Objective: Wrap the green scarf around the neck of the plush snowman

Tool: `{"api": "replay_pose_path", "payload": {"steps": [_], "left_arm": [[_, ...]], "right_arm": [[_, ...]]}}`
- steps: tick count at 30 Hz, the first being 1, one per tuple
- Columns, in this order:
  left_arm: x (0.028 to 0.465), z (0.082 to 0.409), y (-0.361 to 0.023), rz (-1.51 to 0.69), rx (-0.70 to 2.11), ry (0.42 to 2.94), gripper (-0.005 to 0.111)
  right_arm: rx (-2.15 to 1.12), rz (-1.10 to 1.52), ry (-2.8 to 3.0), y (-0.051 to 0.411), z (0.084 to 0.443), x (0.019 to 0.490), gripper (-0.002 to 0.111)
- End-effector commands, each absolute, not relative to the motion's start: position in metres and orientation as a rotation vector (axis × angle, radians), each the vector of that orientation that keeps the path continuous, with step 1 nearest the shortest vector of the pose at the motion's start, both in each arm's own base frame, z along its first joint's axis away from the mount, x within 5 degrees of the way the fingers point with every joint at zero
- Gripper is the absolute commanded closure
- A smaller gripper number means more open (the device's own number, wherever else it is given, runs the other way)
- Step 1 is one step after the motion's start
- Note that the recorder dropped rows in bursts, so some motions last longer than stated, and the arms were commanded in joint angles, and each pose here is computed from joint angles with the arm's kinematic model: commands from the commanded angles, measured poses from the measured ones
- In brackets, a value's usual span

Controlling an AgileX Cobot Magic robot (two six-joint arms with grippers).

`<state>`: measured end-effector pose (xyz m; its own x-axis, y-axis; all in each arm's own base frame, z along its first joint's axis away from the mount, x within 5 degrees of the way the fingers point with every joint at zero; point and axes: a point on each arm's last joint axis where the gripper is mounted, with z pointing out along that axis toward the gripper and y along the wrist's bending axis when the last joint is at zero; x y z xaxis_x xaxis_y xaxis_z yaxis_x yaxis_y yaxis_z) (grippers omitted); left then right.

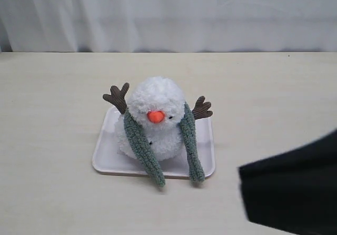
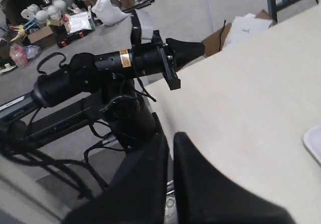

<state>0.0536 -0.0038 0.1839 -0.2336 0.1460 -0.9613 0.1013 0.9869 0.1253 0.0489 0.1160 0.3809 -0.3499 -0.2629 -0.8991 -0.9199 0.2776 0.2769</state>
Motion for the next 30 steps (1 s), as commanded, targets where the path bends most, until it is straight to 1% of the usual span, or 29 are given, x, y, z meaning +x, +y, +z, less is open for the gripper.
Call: {"api": "replay_pose_path", "payload": {"steps": [1, 7, 15, 26, 30], "left_arm": [[0.054, 0.184, -0.004, 0.041, 0.174, 1.799, 0.107], [0.054, 0.184, -0.004, 0.041, 0.174, 1.799, 0.107], [0.054, 0.184, -0.004, 0.041, 0.174, 1.799, 0.107], [0.054, 0.184, -0.004, 0.041, 0.174, 1.799, 0.107], [0.054, 0.184, -0.004, 0.041, 0.174, 1.799, 0.107]], "right_arm": [[-1.1, 1.053, 1.667, 0.091, 0.389, 0.024, 0.104], [-1.069, 1.05, 1.503, 0.062, 0.398, -0.007, 0.104], [-1.033, 1.042, 1.339, 0.031, 0.401, -0.038, 0.104], [-1.001, 1.033, 1.201, 0.005, 0.397, -0.065, 0.104], [-0.958, 0.99, 1.179, 0.001, 0.395, -0.073, 0.104]]}}
